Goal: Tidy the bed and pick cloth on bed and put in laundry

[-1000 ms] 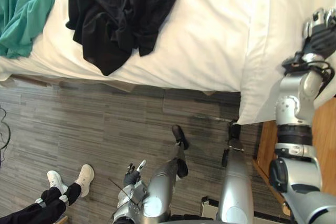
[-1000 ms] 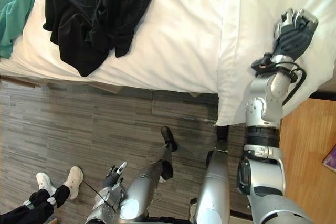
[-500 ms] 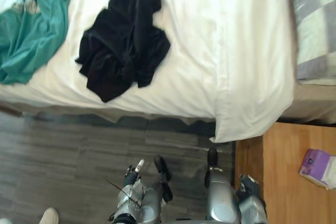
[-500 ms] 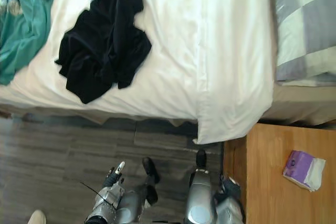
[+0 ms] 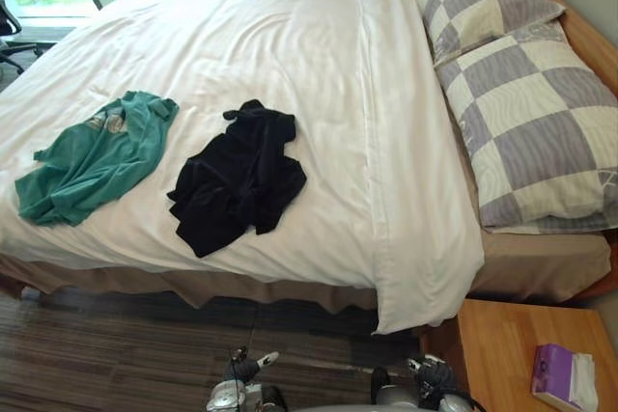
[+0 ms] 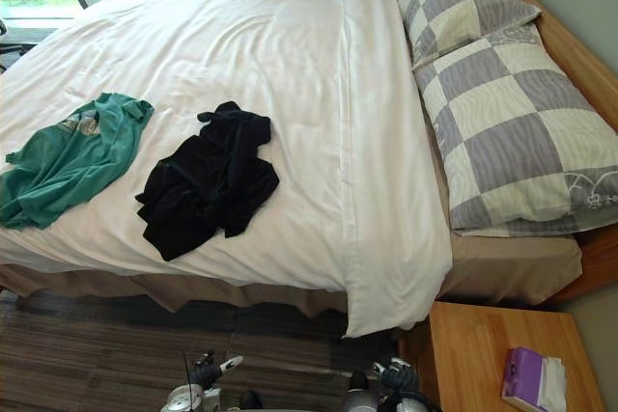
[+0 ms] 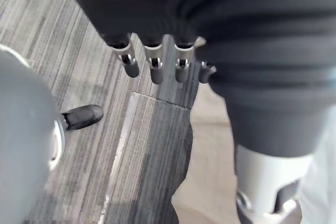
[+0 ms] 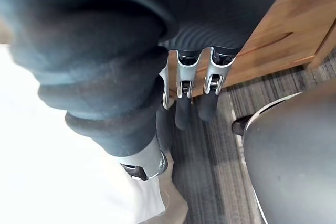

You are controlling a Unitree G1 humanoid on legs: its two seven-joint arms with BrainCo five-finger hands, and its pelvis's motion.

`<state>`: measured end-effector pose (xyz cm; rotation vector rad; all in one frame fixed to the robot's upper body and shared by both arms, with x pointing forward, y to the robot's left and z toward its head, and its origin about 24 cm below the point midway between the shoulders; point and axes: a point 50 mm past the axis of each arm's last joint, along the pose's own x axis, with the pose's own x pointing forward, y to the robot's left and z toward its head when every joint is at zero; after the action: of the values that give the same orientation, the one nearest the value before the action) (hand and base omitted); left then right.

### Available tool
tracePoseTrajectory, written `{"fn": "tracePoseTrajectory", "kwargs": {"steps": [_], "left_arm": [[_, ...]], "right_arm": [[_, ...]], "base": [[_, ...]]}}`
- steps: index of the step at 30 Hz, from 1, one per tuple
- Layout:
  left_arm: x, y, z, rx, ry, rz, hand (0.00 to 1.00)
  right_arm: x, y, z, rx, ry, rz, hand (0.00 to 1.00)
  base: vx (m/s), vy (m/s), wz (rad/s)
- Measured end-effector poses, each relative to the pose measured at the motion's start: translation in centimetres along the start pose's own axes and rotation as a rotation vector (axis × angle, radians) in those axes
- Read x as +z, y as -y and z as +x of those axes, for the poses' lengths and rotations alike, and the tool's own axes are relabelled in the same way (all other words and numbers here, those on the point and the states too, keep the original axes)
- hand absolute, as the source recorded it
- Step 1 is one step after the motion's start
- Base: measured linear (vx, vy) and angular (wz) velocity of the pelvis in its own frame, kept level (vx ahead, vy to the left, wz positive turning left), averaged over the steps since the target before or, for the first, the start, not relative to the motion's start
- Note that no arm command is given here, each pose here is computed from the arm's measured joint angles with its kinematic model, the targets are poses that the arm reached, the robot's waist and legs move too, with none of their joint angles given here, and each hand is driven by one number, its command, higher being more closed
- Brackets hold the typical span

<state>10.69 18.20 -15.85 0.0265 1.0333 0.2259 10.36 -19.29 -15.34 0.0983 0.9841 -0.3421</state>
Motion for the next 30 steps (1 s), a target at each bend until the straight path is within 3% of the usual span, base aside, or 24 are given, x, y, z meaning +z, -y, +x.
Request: {"fn": "tracePoseTrajectory", "kwargs": {"steps": [11,15,20,25,30], "left_arm": [[0.8,-1.7,0.2,0.093,0.038,-0.048,0.0],[1.2,-2.4,0.1,0.128,0.073,-0.054,0.0],[3.1,-4.8,0.4,0.18,0.129,-0.041,0.0],[2.8,-3.4,0.4,0.113,0.124,0.073,0.0],[3.4,-0.9,0.5,0.037,0.138,0.14,0.0]], "right_arm": [[0.8,1.1,0.5,-0.046,-0.006,0.002,0.0],[-0.3,2.4,0.1,-0.097,-0.025,0.009,0.0],[-1.7,0.9,-0.3,-0.049,-0.067,-0.05,0.0],[1.1,0.7,0.7,-0.006,0.001,-0.226,0.0],[2.7,-2.1,0.7,0.075,0.084,-0.223,0.0]], "base": [[-0.01,0.121,0.11],[-0.01,0.46,-0.13],[0.03,0.664,-0.36],[0.01,0.433,-0.35],[0.05,0.119,0.42]]}}
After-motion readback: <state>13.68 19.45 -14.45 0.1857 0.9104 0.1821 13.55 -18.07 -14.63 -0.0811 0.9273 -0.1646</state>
